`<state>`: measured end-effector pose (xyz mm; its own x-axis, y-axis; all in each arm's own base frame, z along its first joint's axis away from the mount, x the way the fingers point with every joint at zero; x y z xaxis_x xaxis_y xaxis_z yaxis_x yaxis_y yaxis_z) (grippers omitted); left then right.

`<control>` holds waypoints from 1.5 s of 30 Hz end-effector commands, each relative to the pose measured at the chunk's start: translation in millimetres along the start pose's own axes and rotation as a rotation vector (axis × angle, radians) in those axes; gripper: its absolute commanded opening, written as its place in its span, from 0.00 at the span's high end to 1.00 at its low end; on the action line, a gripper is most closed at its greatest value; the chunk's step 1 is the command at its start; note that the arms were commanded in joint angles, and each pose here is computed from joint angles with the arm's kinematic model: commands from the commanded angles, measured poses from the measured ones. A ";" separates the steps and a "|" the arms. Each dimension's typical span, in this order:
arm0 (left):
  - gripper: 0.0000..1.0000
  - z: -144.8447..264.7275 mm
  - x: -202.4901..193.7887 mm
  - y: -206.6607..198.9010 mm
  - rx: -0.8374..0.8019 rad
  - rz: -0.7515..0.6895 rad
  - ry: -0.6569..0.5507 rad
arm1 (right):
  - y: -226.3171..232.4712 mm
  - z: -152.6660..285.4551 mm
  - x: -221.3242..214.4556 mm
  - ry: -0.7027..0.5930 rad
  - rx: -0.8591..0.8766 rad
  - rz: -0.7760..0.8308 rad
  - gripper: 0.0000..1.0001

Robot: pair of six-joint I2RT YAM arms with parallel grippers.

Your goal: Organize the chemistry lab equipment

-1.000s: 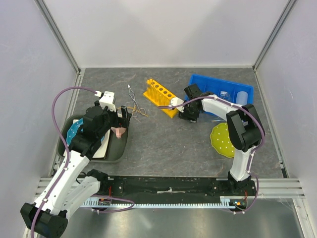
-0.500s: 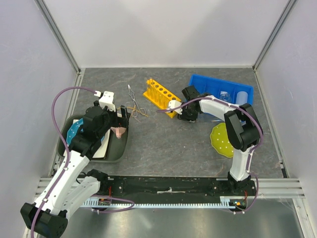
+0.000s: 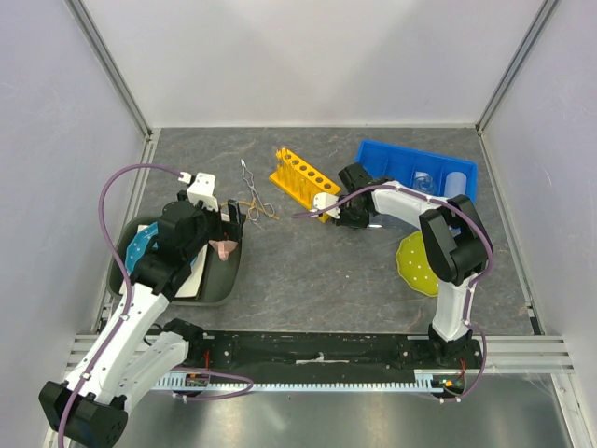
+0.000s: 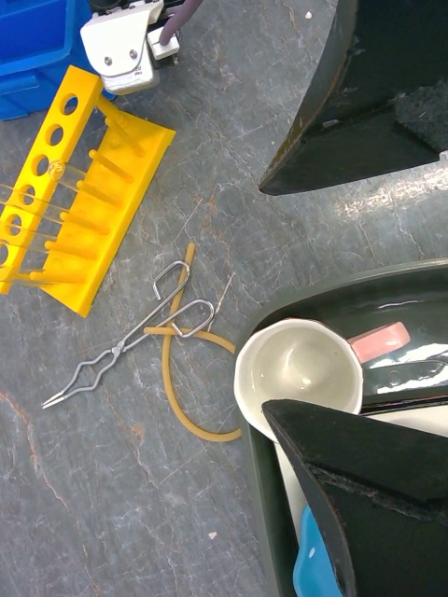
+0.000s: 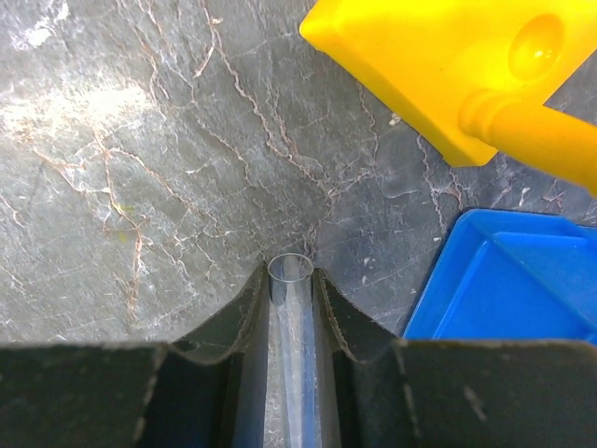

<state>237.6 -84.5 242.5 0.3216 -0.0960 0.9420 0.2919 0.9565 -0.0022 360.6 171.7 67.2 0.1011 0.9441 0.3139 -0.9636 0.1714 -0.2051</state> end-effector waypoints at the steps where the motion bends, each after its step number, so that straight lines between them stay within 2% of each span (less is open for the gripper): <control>1: 0.04 -0.6 5.6 5.1 0.027 -0.031 -0.033 | 0.1 8.8 15.4 -0.044 0.002 0.039 0.78; 12: 0.04 -0.8 5.1 2.2 0.004 -0.036 -0.037 | 4.6 42.9 55.1 -0.181 -0.016 0.045 0.79; 18: 0.04 5.6 11.3 -15.9 -0.142 -0.039 -0.098 | 11.1 77.2 74.5 -0.302 -0.024 -0.008 0.78; 21: 0.04 11.5 18.9 -32.7 -0.267 -0.005 -0.146 | 16.0 96.5 81.8 -0.375 -0.029 -0.054 0.78; 23: 0.04 20.9 27.8 -51.3 -0.416 0.021 -0.194 | 18.2 111.6 87.0 -0.423 -0.040 -0.087 0.78; 27: 0.11 24.9 16.8 -75.7 -0.585 0.226 -0.169 | 24.1 132.8 95.2 -0.504 -0.031 -0.156 0.77; 32: 0.16 19.4 -9.6 -114.6 -0.772 0.380 -0.141 | 31.4 152.4 107.2 -0.626 0.017 -0.249 0.77; 34: 0.15 12.0 -15.1 -127.1 -0.753 0.395 -0.169 | 35.4 157.8 112.0 -0.681 0.072 -0.317 0.77; 35: 0.14 9.1 -26.3 -146.0 -0.784 0.371 -0.126 | 36.9 160.8 114.3 -0.700 0.086 -0.335 0.78; 37: 0.13 -0.5 -24.8 -158.6 -0.765 0.371 -0.153 | 39.9 165.9 117.1 -0.736 0.122 -0.399 0.78; 39: 0.13 -11.9 -36.0 -177.0 -0.782 0.365 -0.112 | 44.4 168.8 116.4 -0.762 0.176 -0.470 0.78; 41: 0.13 -17.9 -27.4 -189.9 -0.804 0.360 -0.152 | 45.3 177.1 120.4 -0.814 0.208 -0.500 0.78; 42: 0.13 -27.8 -37.8 -195.8 -0.796 0.356 -0.116 | 45.1 176.2 117.1 -0.822 0.222 -0.534 0.78; 43: 0.13 -31.5 -31.6 -199.0 -0.793 0.362 -0.149 | 44.6 182.2 120.2 -0.857 0.244 -0.578 0.78; 45: 0.13 -42.3 -35.6 -208.4 -0.781 0.357 -0.137 | 45.4 180.9 114.8 -0.877 0.289 -0.639 0.78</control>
<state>179.2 -267.2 155.8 0.5387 0.0924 0.8374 0.7134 0.4786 -0.5118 290.8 234.2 234.6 0.4147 0.3393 0.8443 -0.8684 0.4248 0.2558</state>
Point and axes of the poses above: each gripper's point midway between its finger pads, its own z axis back along the fingers, its own y axis along the line the jaws close on, x = y × z, the point moved 5 cm from there along z, back along the fingers, and after that the axes turned 4 degrees about -z, right-handed, at the moved point
